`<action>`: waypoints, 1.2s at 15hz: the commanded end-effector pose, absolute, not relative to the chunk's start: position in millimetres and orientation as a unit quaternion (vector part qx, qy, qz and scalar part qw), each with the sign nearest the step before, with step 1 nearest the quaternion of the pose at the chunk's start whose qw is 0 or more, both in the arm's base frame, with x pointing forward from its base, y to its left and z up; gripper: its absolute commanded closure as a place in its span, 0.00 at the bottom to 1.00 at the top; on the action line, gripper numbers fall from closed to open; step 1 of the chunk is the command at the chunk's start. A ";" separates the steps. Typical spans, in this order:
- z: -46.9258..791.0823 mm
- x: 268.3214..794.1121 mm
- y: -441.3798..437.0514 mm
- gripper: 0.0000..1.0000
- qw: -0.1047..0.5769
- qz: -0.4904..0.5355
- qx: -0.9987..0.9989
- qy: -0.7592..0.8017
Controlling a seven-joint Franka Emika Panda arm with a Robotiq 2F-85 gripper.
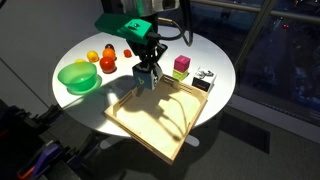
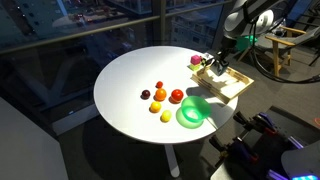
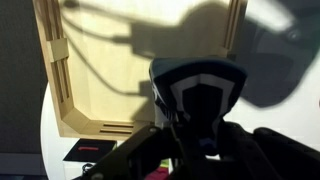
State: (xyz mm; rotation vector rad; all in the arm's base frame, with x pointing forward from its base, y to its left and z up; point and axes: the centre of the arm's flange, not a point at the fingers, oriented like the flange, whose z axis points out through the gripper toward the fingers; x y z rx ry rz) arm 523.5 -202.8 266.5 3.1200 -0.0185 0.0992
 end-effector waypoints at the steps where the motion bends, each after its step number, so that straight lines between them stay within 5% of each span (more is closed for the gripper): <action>1: 272.1 516.7 -208.4 0.94 0.003 0.043 0.999 -0.003; 10: 272.0 517.1 -210.9 0.94 0.003 0.044 0.999 -0.010; 11: 266.6 522.4 -205.6 0.74 0.009 0.032 0.999 -0.011; 18: 266.6 522.2 -206.1 0.74 0.009 0.032 0.999 -0.012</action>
